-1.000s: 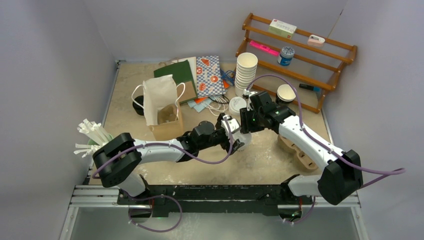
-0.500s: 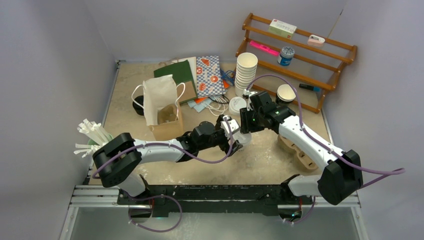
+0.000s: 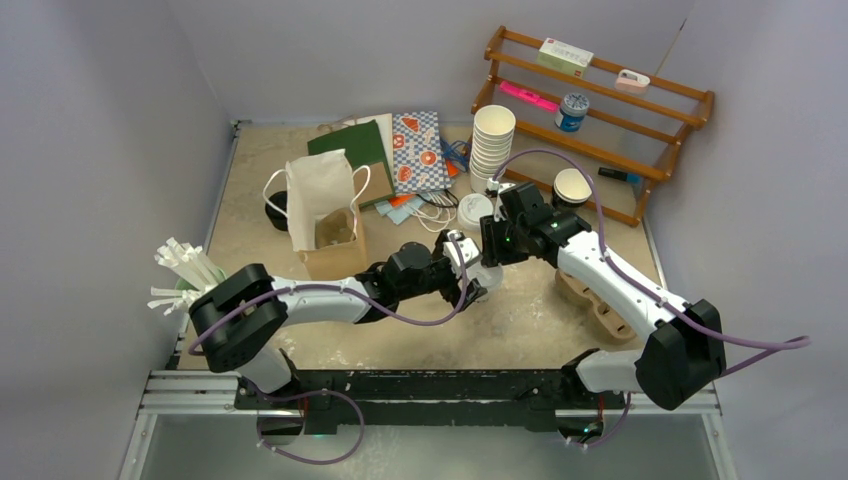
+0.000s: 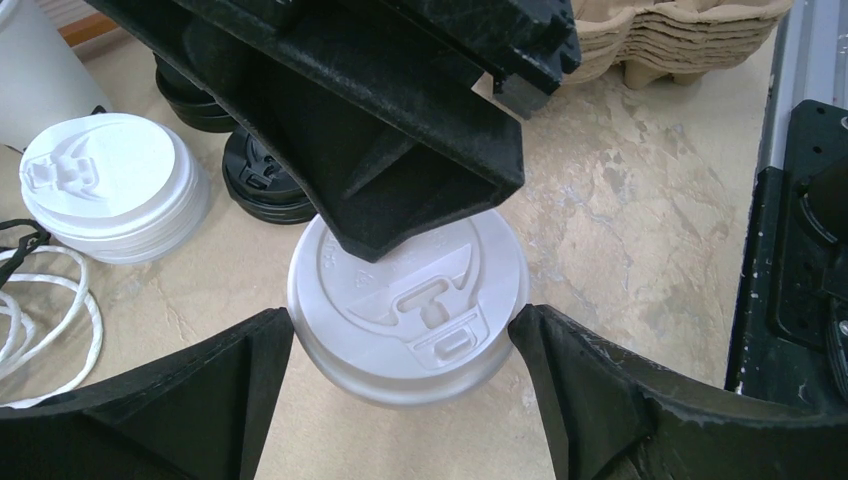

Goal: Pack the takeout coffee

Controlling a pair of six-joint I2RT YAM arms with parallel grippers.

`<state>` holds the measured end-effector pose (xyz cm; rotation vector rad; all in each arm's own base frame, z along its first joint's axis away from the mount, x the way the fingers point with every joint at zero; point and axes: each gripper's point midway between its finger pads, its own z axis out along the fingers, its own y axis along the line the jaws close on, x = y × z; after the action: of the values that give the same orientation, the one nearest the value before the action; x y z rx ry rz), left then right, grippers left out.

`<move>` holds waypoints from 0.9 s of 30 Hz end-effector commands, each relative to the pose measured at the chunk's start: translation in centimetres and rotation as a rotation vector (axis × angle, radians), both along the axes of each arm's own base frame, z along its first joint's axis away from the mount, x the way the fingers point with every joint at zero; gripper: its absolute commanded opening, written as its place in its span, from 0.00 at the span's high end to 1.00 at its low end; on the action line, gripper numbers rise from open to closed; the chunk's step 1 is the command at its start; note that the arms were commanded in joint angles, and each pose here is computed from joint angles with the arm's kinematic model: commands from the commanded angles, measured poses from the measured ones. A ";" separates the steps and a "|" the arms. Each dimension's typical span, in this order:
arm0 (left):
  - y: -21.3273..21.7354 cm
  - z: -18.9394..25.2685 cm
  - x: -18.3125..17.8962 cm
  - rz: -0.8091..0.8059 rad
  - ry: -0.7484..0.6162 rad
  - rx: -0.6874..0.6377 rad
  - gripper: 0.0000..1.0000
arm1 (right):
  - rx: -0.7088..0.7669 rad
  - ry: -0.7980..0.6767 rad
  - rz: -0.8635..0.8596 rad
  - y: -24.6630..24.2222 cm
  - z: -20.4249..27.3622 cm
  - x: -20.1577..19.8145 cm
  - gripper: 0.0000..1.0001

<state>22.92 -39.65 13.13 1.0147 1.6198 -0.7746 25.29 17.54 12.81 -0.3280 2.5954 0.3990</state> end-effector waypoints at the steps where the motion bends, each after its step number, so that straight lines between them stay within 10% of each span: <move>1: 0.1 -1.2 0.9 0.025 0.014 0.045 0.11 | 0.002 0.031 0.022 0.1 -0.1 -1.1 0.56; 27: 3.5 -8.6 0.1 0.080 0.089 0.274 0.18 | -0.005 0.057 0.023 0.2 -1.1 -1.5 0.57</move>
<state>23.42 -39.93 12.67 1.0093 1.6383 -0.7536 25.35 17.44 12.78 -0.3257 2.5941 0.3904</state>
